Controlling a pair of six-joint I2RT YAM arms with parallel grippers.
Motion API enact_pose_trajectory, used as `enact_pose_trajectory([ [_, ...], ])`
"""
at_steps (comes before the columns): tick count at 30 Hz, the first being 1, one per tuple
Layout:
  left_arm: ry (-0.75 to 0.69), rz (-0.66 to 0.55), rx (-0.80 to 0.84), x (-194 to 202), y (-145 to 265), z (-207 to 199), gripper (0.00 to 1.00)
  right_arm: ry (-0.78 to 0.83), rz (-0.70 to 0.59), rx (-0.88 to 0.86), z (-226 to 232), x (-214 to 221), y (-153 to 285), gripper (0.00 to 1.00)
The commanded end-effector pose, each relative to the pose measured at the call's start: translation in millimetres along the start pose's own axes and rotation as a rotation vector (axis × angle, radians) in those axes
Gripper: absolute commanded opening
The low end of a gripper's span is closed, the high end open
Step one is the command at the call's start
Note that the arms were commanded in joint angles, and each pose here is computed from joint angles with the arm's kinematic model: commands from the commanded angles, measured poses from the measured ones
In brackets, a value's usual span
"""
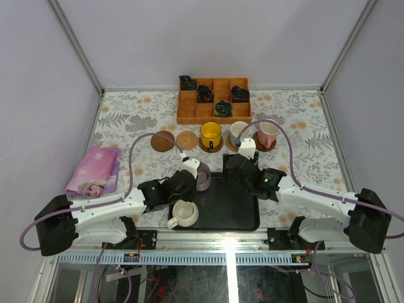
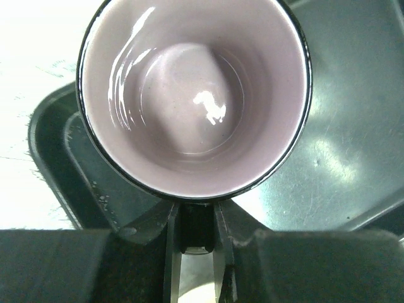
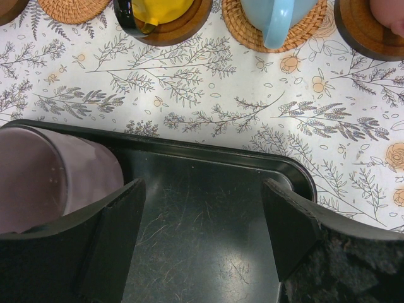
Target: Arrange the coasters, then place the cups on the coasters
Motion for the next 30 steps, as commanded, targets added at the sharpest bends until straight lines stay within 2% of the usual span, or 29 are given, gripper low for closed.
enact_pose_trajectory([
  [1, 0.03, -0.233, -0.025, -60.0, 22.8, -6.1, 0.0, -0.04, -0.062, -0.013, 5.4, -17.0, 5.1, 0.81],
  [12, 0.101, -0.379, -0.298, -111.5, 29.2, 30.8, 0.0, -0.001, -0.104, -0.01, 5.3, -29.4, 6.4, 0.8],
  [21, 0.281, -0.405, -0.327, -157.0, 3.4, 86.2, 0.0, 0.043, -0.169, 0.039, -7.9, -42.0, 13.2, 0.8],
  [30, 0.297, -0.396, -0.313, -184.7, -34.5, 103.0, 0.0, 0.075, -0.224, 0.078, -16.1, -52.3, 14.6, 0.78],
])
Point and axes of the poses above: each gripper's point midway between its finger pads, its own y axis back along the fingers, its own z axis along the line the jaws close on, x = y × z, the point moved 3 cm from there along y, back along the fingers, and after that the axes turned 5 degrees about y, right-handed, at the moved point
